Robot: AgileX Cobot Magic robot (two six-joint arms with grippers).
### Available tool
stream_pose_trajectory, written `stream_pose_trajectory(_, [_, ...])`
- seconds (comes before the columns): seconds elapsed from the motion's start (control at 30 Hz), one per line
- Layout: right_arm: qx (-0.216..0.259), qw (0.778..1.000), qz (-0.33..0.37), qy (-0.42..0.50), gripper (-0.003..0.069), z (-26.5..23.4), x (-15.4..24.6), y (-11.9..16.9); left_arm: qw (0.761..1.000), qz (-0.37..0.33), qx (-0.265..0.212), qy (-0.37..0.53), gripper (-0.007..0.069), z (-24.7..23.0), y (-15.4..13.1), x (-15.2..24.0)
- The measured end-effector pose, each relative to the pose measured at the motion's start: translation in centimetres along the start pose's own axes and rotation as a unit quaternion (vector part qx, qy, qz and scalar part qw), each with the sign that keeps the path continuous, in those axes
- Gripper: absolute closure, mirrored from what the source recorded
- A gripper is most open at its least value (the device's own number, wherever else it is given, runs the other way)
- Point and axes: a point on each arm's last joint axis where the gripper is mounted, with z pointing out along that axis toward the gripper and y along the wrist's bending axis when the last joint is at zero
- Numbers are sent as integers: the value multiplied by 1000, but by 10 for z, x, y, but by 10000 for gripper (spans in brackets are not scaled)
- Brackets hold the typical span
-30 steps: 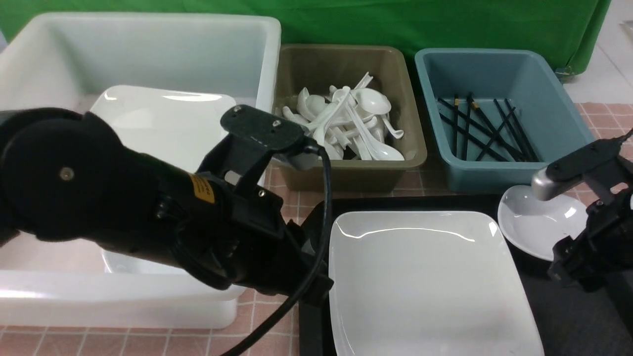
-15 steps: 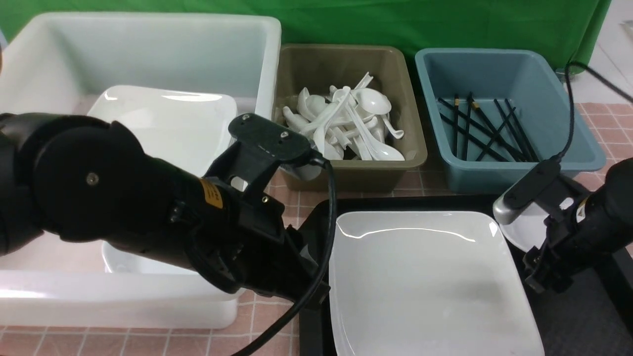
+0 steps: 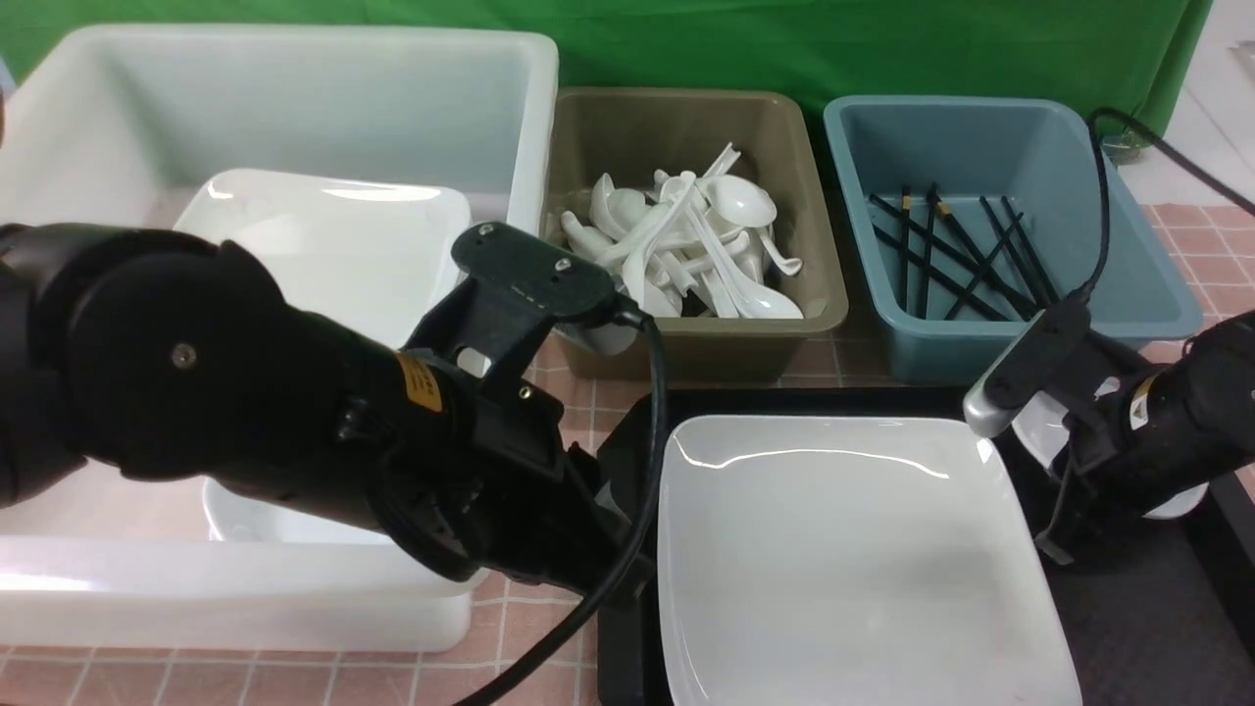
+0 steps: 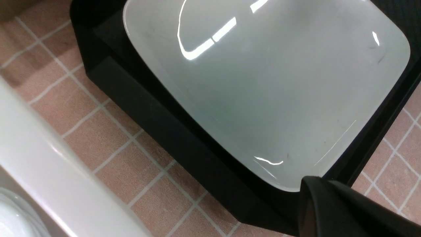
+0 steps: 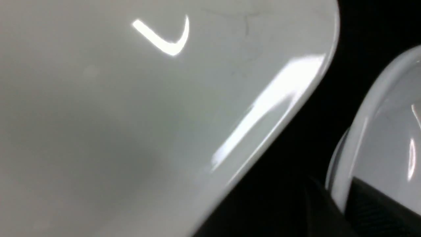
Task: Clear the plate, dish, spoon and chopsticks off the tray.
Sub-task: Use the right arm to grab a small plate from the dinner plate, then use the right arm to put the small plate into the large storage box on the left
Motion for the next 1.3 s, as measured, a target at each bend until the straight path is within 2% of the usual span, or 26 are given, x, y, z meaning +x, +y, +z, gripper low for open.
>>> stream_pose_trajectory(0.13, [8,1000,15,-12,585,-36,-2,4,1000,-6,-12,-6,629,-1,2,-2])
stream_pose_trajectory(0.2, [9,999,25,-20,585,-48,-3,7,1000,-7,-19,-4,629,-2,3,-3])
stream_pose_trajectory(0.37, [9,994,71,-87,585,-113,-9,19,996,8,-90,-1,628,-24,11,-23])
stream_pose_trajectory(0.5, [-57,978,129,-154,585,-162,-28,26,992,-24,-125,5,628,-48,28,-37])
stream_pose_trajectory(0.53, [-89,971,138,-174,585,-175,-37,30,990,-36,-134,2,628,-56,35,-39])
stream_pose_trajectory(0.63, [-145,957,120,-222,585,-204,-58,40,984,-67,-162,-6,628,-77,55,-40])
stream_pose_trajectory(0.77, [-210,940,54,-265,585,-235,-99,70,965,-146,-214,-35,628,-120,90,-23])
stream_pose_trajectory(0.9, [-251,929,-10,-273,585,-235,-149,107,936,-228,-256,-78,628,-159,110,2])
stream_pose_trajectory(1.0, [-274,923,-48,-267,585,-222,-188,138,914,-277,-276,-103,628,-178,115,24])
stream_pose_trajectory(1.03, [-276,922,-50,-266,585,-223,-188,140,914,-278,-276,-104,628,-178,114,25])
stream_pose_trajectory(1.13, [-293,917,-81,-256,585,-202,-223,171,897,-309,-293,-115,627,-188,111,48])
stream_pose_trajectory(1.3, [-310,913,-108,-243,585,-169,-257,208,889,-325,-302,-119,627,-189,101,68])
